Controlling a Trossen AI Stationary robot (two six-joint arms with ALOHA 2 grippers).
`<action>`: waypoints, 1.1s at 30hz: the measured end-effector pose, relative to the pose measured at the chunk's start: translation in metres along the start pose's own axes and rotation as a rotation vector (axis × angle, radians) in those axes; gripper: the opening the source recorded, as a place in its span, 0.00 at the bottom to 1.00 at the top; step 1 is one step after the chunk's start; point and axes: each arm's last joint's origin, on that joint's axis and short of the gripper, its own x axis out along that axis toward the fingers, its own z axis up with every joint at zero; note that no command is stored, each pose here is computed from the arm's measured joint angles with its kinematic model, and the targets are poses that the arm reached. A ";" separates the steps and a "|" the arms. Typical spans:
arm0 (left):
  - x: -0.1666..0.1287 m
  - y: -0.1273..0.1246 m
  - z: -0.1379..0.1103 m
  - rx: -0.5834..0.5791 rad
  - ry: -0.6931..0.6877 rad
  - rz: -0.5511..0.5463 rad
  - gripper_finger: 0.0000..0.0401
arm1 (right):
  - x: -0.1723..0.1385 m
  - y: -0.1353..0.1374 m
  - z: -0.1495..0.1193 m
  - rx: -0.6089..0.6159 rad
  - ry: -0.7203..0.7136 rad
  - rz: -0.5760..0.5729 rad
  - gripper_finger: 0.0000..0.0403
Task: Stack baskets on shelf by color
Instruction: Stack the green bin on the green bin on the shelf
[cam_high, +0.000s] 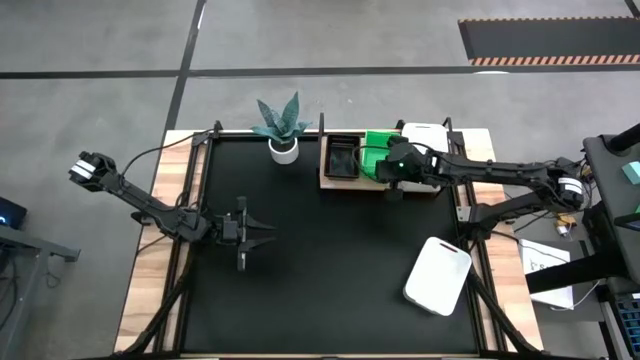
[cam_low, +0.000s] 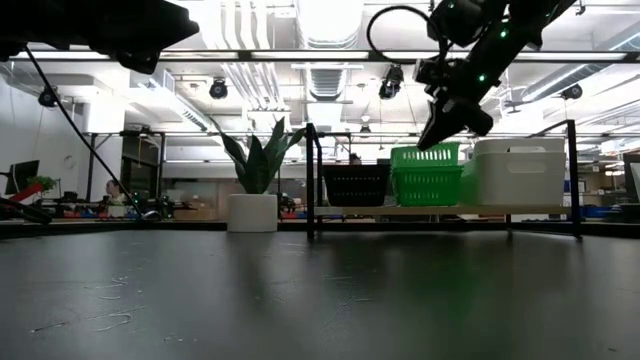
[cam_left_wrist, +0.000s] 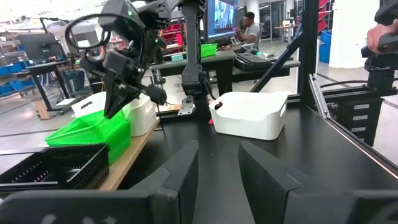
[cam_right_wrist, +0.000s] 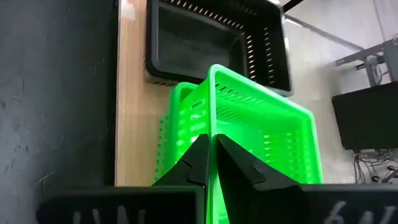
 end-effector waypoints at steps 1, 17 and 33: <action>0.000 0.000 0.000 0.000 0.000 0.000 0.25 | 0.002 0.001 0.000 -0.002 0.007 0.005 0.04; 0.000 0.000 -0.001 -0.002 0.003 -0.001 0.25 | -0.007 -0.004 0.007 0.120 0.066 0.057 0.26; 0.001 -0.001 -0.003 0.004 0.015 0.002 0.25 | -0.053 -0.020 0.062 0.274 -0.037 0.086 0.23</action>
